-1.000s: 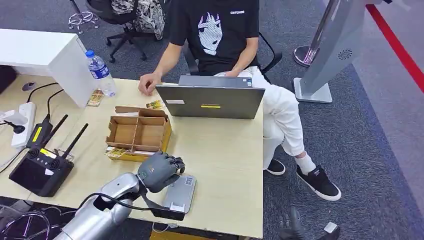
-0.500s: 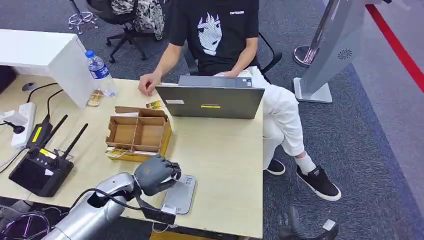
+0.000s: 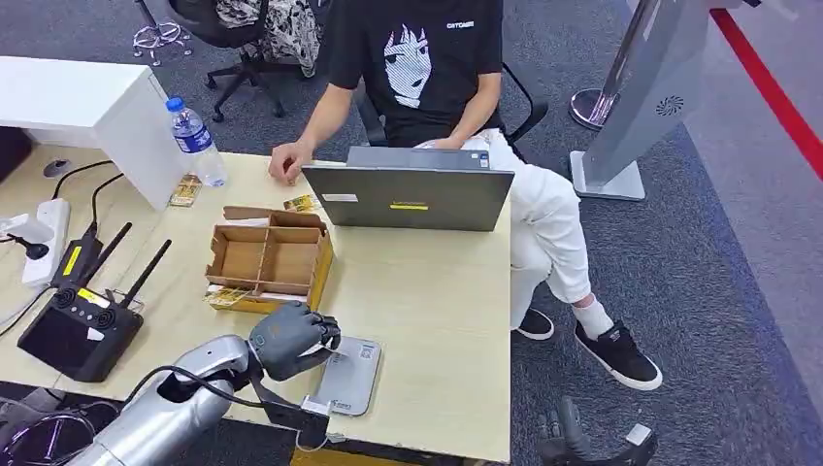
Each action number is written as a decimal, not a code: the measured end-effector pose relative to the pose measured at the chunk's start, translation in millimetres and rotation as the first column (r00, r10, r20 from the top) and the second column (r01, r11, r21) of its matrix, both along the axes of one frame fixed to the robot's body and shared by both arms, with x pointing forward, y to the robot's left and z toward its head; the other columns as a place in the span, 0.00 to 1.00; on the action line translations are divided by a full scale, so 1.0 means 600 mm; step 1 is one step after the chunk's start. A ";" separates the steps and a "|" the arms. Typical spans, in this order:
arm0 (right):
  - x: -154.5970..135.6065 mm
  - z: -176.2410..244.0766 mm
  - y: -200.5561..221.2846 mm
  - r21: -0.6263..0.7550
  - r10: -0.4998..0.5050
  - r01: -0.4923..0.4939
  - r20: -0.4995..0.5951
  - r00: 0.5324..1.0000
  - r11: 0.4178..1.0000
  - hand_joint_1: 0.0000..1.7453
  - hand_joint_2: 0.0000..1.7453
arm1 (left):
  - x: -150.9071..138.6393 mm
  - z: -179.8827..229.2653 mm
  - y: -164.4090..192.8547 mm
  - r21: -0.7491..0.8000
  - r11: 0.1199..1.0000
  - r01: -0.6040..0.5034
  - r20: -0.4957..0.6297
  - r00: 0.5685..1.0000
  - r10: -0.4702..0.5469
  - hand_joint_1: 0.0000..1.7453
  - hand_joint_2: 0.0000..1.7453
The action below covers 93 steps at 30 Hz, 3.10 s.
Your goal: Pass the card to the sensor for recognition and then transmit it.
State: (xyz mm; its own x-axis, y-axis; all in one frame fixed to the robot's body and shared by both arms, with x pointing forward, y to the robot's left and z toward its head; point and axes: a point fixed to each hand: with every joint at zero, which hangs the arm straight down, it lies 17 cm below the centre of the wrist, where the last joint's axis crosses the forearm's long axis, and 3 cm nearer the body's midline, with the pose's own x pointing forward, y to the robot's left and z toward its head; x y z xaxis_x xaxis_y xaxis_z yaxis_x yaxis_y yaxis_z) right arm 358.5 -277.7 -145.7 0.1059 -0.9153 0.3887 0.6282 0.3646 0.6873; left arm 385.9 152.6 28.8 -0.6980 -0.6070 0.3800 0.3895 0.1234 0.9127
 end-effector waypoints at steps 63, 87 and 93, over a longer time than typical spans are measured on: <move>-0.017 -0.012 0.014 -0.018 0.022 -0.022 -0.027 0.999 1.000 0.00 1.00 | 0.217 0.340 0.170 -0.537 0.700 -0.471 0.311 0.660 0.683 0.00 1.00; -0.019 -0.013 -0.006 -0.006 -0.022 0.021 -0.025 0.999 1.000 0.00 1.00 | 0.073 0.074 0.134 -0.156 0.894 -0.421 0.244 0.860 0.448 0.00 1.00; -0.020 -0.013 -0.011 -0.006 -0.035 0.035 -0.023 0.999 0.999 0.00 1.00 | 0.074 0.069 0.158 -0.122 0.888 -0.443 0.265 0.848 0.459 0.00 1.00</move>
